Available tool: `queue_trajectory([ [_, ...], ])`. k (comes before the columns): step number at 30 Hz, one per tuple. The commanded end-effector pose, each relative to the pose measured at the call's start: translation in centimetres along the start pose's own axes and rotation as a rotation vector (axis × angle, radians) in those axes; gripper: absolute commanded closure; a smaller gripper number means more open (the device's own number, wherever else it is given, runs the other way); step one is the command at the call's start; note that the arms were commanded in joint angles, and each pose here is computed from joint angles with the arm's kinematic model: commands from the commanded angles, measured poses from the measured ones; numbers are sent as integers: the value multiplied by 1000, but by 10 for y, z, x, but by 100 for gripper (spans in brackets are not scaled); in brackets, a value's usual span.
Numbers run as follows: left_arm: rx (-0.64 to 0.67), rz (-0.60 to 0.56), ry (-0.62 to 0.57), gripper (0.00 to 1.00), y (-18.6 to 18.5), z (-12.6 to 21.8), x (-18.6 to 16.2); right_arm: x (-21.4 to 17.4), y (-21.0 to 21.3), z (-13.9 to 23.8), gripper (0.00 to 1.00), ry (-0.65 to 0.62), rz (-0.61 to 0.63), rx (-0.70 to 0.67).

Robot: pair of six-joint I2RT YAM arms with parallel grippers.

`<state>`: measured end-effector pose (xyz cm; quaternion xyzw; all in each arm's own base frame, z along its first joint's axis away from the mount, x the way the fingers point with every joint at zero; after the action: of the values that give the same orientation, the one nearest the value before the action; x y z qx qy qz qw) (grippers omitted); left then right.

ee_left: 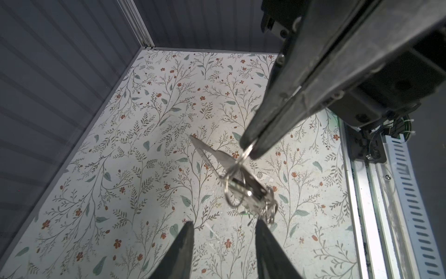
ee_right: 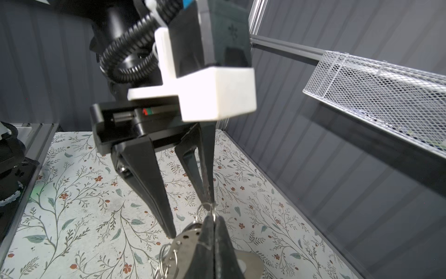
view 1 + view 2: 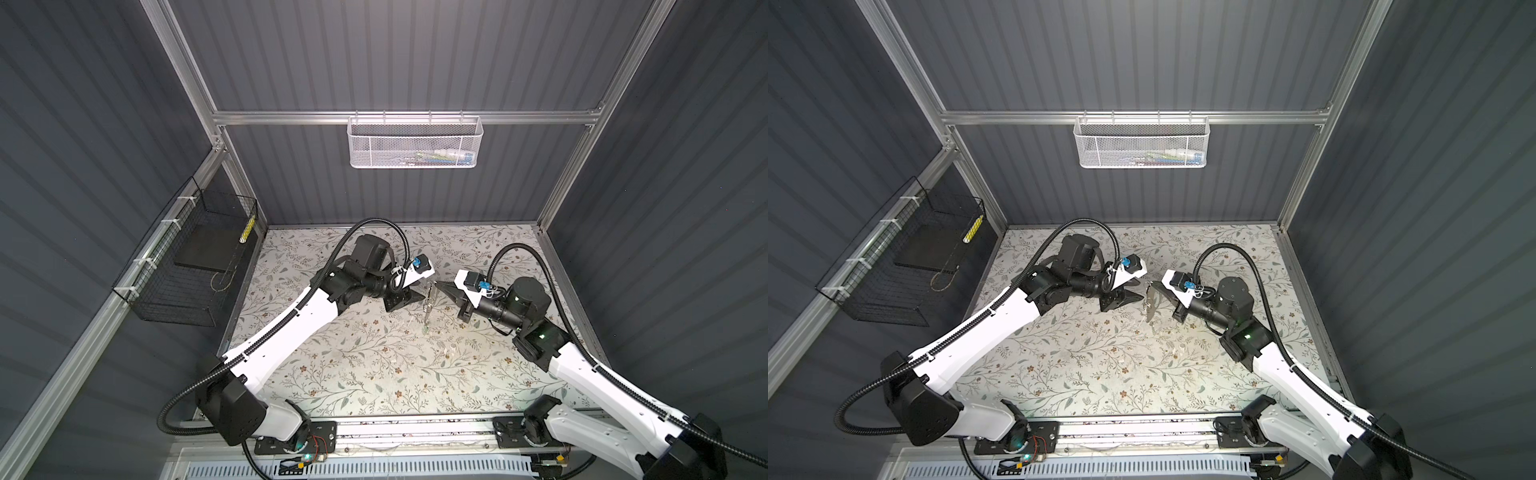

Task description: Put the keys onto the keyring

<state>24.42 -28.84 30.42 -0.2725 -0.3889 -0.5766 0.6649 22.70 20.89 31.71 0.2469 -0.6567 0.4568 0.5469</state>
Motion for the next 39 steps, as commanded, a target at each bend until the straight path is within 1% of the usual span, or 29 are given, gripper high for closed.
queue_trajectory([
  [1, -14, -3, -114, 59, -5, 10, 18, 11, -1, 4, 100, -62, 2, -7],
  [8, 12, 10, -178, 62, -3, 6, 20, 15, -4, 5, 100, -107, -26, -14],
  [15, -17, 40, -214, 60, -4, 0, 20, 15, -7, 5, 100, -120, -41, -23],
  [24, -11, 59, -265, 60, 0, -2, 26, 17, -9, 3, 100, -175, -83, -36],
  [29, -33, 75, -277, 60, -2, -4, 28, 19, -11, 3, 100, -204, -97, -48],
  [33, -27, 82, -286, 61, 0, -4, 29, 21, -13, 4, 100, -229, -110, -59],
  [39, -5, 97, -277, 65, 4, -6, 29, 28, -15, 5, 100, -281, -120, -73],
])
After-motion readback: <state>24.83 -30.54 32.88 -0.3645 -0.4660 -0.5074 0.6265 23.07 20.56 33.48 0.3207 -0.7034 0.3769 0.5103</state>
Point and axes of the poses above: each gripper's point midway between its finger pads, its own z axis back along the fingers, its own y axis along the line the jaws close on, x = y × z, the point moved 5 cm from there along z, back along the fingers, and after that the axes turned 2 degrees about z, right-handed, at the moved point
